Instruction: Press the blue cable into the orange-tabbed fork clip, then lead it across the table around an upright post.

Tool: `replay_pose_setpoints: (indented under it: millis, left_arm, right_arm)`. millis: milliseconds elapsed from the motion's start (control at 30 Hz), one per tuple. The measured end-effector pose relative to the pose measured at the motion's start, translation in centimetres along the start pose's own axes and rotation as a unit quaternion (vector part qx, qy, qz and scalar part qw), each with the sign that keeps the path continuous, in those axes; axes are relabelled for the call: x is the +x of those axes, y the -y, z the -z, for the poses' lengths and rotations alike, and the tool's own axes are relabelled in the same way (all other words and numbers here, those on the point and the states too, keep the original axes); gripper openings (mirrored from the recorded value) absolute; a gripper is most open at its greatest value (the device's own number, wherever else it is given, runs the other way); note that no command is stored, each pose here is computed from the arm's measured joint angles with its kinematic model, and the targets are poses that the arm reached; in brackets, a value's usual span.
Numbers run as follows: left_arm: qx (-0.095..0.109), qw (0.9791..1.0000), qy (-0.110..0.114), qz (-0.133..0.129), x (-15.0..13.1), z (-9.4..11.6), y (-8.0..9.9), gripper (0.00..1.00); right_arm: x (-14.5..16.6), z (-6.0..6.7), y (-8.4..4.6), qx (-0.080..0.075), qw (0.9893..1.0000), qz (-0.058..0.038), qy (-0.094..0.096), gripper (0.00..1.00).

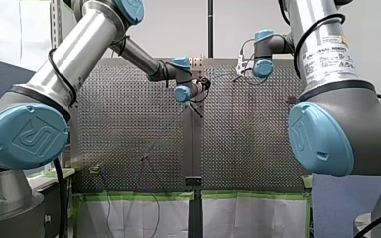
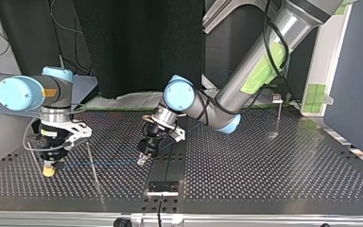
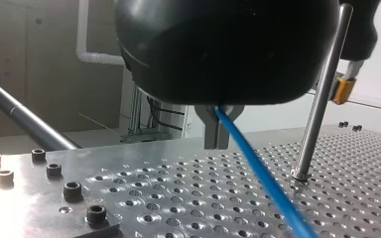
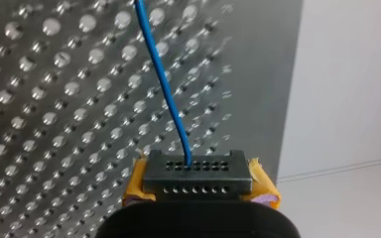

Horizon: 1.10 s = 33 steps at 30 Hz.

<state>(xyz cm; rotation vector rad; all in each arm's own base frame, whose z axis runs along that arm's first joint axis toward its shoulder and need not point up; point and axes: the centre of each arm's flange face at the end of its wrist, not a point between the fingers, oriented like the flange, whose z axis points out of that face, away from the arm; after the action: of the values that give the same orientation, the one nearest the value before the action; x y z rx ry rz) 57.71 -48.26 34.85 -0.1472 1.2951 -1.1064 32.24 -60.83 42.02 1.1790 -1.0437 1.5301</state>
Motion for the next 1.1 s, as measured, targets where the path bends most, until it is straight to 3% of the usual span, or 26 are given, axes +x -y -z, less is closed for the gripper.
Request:
replay_pose_setpoints:
  millis: [367,567,800,867,900,967,1000,1067,1100]
  left_arm:
    - [-0.005,0.9999,0.000,-0.014,0.1,0.0,-0.6,0.02]
    - [-0.028,0.9989,-0.022,-0.030,2.1,0.6,-2.9,0.02]
    - [-0.052,0.9963,-0.028,-0.064,2.5,1.0,-3.9,0.02]
    - [-0.058,0.9952,-0.028,-0.074,2.5,1.1,-4.0,0.15]
    - [-0.059,0.9948,-0.029,-0.078,2.6,1.1,-3.9,0.15]
    - [-0.061,0.9939,-0.030,-0.087,2.7,1.2,-3.9,0.33]
    - [-0.062,0.9936,-0.030,-0.090,2.7,1.2,-3.8,0.33]
    - [-0.063,0.9930,-0.030,-0.095,2.8,1.3,-3.7,0.45]
    - [-0.065,0.9927,-0.030,-0.097,2.8,1.3,-3.7,0.45]
  right_arm:
    - [-4.0,0.2,-1.4,-0.010,0.9994,0.0007,0.034,0.00]
    - [-6.1,0.5,-1.5,-0.009,0.9986,0.0019,0.052,0.00]
    - [-7.9,1.2,-1.7,-0.011,0.9975,0.0033,0.069,0.00]
    - [-8.5,1.5,-1.9,-0.012,0.9971,0.0042,0.075,0.00]
    - [-8.8,1.6,-1.9,-0.012,0.9969,0.0048,0.078,0.00]
    - [-9.6,1.7,-2.0,-0.012,0.9964,0.0064,0.084,0.00]
    - [-10.1,1.7,-2.0,-0.012,0.9961,0.0071,0.087,0.00]
    - [-11.1,1.8,-2.0,-0.011,0.9953,0.0088,0.096,0.00]
    - [-11.6,1.8,-1.9,-0.011,0.9950,0.0095,0.099,0.00]
